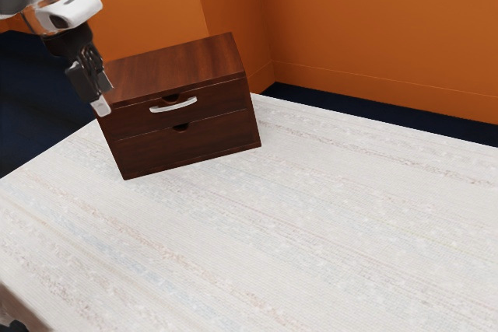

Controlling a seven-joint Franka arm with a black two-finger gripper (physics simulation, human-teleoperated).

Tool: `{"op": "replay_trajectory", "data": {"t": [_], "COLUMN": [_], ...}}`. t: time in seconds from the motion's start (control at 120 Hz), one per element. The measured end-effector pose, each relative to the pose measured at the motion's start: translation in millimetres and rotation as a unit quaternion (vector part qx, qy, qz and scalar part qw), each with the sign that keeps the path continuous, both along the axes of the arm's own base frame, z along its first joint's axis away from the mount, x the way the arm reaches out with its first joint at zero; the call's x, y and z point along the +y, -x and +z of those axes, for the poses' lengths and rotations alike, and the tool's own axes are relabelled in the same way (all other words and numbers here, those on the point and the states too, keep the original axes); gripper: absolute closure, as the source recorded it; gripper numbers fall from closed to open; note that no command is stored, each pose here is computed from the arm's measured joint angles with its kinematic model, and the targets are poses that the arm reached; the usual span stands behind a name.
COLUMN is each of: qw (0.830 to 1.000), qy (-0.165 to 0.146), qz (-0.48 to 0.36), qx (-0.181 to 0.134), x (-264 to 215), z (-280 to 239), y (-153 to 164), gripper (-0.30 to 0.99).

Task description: Pull the drawer handle with one arm to open the drawer

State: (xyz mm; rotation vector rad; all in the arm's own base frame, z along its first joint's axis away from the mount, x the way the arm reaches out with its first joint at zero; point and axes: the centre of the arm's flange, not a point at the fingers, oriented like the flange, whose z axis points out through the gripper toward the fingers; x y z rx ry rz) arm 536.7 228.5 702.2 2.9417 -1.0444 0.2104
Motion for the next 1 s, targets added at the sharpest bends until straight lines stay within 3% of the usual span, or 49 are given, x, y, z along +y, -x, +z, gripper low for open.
{"op": "replay_trajectory", "data": {"t": [0.2, 0.408, 0.758, 1.0], "qw": [0.999, 0.995, 0.990, 0.989], "qy": [-0.023, -0.054, -0.114, -0.135], "qz": [-0.045, -0.083, -0.064, -0.048], "qx": [-0.018, -0.005, 0.044, 0.028], "x": [-6, -14, 21, 41], "z": [-5, -22, -60, -57], "y": [-24, -41, -47, -47], "gripper": [0.00, 0.00, 0.00, 0.00]}}
